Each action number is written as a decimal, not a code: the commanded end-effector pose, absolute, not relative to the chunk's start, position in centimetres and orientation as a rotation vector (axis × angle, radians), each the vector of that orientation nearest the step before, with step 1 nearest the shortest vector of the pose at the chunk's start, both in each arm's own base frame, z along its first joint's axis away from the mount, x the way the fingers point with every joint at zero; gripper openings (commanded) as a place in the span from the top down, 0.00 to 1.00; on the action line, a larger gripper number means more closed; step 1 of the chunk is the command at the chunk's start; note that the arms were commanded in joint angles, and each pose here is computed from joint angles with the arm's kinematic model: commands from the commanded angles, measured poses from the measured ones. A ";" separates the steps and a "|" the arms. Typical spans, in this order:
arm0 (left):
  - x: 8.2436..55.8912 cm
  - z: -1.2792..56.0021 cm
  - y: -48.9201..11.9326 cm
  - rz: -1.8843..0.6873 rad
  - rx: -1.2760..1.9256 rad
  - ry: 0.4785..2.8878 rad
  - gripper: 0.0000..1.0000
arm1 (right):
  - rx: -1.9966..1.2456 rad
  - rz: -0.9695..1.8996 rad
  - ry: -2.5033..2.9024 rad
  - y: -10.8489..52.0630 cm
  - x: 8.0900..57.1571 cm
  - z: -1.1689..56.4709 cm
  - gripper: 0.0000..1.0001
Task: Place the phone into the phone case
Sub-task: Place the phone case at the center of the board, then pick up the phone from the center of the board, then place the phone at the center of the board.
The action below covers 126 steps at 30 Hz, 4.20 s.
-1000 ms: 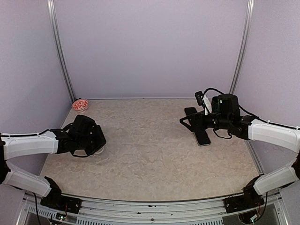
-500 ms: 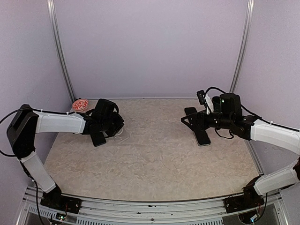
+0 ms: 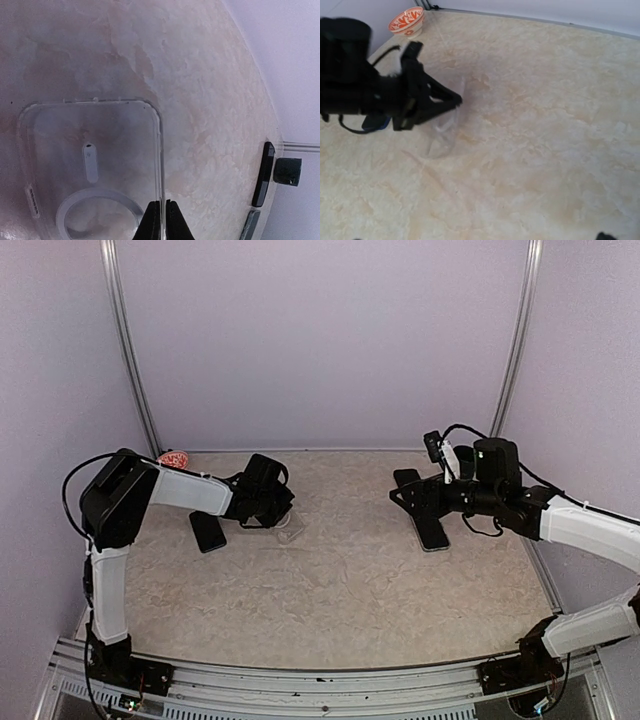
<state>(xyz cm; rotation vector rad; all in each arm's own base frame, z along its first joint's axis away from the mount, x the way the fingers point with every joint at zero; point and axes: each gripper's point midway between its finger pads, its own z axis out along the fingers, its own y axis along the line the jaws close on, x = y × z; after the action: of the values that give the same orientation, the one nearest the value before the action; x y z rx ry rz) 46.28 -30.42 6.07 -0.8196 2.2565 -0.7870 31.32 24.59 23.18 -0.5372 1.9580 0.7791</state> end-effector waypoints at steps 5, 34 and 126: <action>47.0 4.2 -31.7 -0.793 -0.818 2.276 0.74 | -0.544 0.779 1.949 24.7 30.8 23.9 0.01; 50.4 10.4 -9.3 -0.149 -0.637 2.346 0.01 | -0.594 0.851 1.975 26.8 30.1 21.6 0.01; 26.0 -2.5 -25.9 -0.352 -0.545 2.867 0.28 | -0.792 0.873 1.946 30.2 25.7 19.9 0.01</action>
<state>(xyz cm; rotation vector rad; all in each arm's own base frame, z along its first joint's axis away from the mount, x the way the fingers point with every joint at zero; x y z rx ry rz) 30.81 -27.38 2.81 -0.5005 2.6426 -0.4842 26.32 29.54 20.16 -0.7402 1.9694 0.8790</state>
